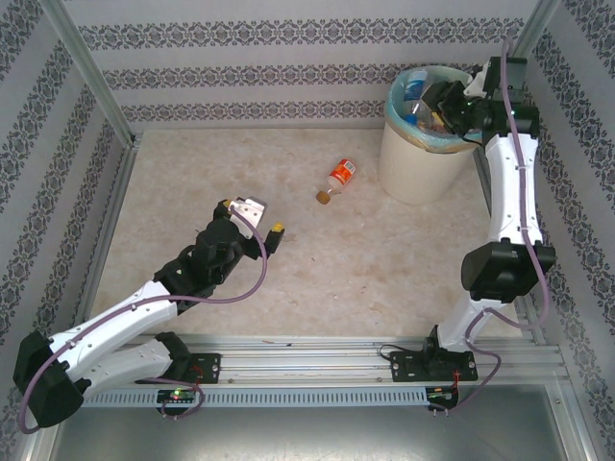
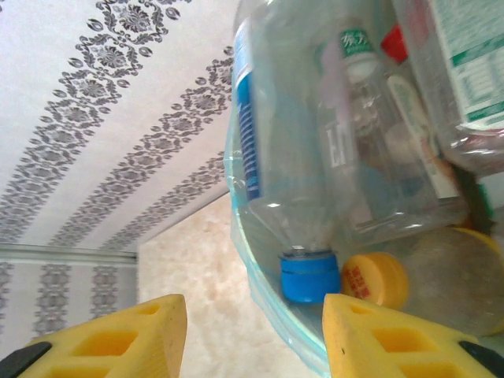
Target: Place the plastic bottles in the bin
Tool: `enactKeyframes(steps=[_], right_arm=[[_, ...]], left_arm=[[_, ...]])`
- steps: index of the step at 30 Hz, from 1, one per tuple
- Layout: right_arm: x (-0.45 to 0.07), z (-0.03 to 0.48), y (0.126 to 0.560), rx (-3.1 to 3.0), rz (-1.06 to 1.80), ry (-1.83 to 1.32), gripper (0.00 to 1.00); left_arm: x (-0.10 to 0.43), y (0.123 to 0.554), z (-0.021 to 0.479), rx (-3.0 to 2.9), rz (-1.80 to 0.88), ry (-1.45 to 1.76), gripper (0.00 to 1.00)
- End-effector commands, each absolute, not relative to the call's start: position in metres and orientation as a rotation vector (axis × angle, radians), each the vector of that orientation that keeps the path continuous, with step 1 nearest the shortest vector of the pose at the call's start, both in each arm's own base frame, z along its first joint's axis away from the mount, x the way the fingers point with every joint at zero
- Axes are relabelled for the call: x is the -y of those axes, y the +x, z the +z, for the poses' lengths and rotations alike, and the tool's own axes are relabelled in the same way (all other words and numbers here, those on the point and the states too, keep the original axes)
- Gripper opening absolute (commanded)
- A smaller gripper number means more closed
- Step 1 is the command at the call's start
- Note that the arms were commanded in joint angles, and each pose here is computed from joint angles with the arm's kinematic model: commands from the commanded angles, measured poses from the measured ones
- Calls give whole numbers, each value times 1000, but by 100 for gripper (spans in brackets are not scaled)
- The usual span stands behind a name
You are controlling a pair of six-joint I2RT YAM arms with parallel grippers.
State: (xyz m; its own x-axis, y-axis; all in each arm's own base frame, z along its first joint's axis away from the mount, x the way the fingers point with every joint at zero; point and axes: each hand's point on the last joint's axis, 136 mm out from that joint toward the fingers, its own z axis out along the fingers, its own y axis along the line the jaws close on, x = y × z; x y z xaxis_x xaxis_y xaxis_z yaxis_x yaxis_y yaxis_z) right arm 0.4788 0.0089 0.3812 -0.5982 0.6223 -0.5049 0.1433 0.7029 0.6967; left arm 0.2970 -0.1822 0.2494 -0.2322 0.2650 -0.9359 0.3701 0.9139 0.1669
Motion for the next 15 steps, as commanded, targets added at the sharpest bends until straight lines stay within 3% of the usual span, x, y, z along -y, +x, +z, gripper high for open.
enactKeyframes(steps=[1,7,15], right_arm=[[5,379,457,-2224,529,506,49],[-9,398,457,-2213,251,314,48],[-42,406,527,-2097,117,183,41]], left_arm=[[176,300,259,-1799,-118,409,100],[179,302,261,-1808,-123,414,100],[175,300,259,-1837,-131,380,100]])
